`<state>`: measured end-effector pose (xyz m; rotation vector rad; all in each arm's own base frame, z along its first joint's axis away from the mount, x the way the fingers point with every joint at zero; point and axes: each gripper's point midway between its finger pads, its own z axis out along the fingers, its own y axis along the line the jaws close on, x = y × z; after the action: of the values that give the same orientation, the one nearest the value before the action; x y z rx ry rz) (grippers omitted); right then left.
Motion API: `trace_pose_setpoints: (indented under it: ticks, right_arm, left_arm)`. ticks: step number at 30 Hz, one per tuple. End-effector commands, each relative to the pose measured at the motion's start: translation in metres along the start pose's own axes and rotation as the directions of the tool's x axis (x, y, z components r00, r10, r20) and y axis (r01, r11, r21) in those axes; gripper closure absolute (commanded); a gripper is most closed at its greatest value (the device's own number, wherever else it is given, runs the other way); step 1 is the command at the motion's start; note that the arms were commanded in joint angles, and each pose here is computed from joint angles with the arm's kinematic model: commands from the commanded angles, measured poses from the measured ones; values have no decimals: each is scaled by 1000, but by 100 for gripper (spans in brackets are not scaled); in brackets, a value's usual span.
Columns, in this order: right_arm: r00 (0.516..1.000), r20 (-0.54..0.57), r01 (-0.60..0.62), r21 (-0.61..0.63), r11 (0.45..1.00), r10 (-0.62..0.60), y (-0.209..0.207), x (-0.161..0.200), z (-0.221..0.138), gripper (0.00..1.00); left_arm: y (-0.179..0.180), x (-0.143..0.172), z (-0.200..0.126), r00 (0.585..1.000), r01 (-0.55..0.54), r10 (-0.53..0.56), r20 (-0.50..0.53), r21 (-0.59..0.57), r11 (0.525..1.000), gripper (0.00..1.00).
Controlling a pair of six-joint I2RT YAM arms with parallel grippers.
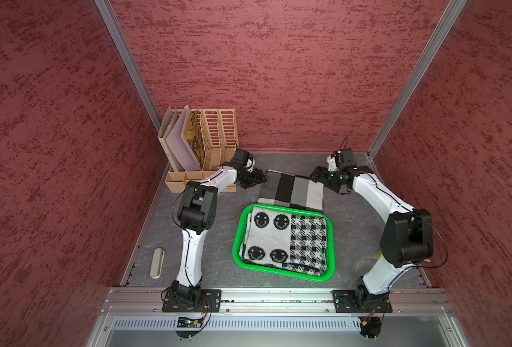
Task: Put the folded scarf in the basket
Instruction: Pick up the scarf at the center of the board.
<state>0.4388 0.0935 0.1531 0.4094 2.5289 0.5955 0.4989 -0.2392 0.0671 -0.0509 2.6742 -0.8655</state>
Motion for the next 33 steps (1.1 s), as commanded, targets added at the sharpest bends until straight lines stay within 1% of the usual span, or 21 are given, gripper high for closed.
trace_pose_setpoints:
  ticks: [1,3,8,16,22,28,30,33]
  right_arm:
    - [993,17,-112,-44,993,113,-24,-3,-1,15]
    - [988,-1,-156,-41,987,156,-44,1,4,15]
    - [977,-37,-210,-23,977,209,-68,15,21,13]
    - [964,-91,-254,-30,967,251,-80,29,54,14]
    - [955,-136,-270,-28,962,264,-83,38,74,15]
    - [956,-185,-234,0,972,230,-70,55,91,16]
    - [956,-190,-228,5,974,225,-67,59,95,16]
    - [955,-199,-222,6,975,219,-61,64,101,18]
  left_arm:
    - [-5,4,5,998,-41,42,-43,21,999,29]
    - [-4,5,8,998,-44,45,-53,22,999,29]
    - [0,10,16,996,-54,54,-74,6,999,28]
    - [15,14,26,992,-88,81,-92,-71,994,27]
    - [18,19,39,988,-112,101,-113,-97,989,27]
    - [12,28,53,985,-121,108,-137,-86,989,29]
    - [8,30,56,985,-116,105,-139,-75,990,31]
    - [0,34,60,984,-113,105,-141,-52,992,39]
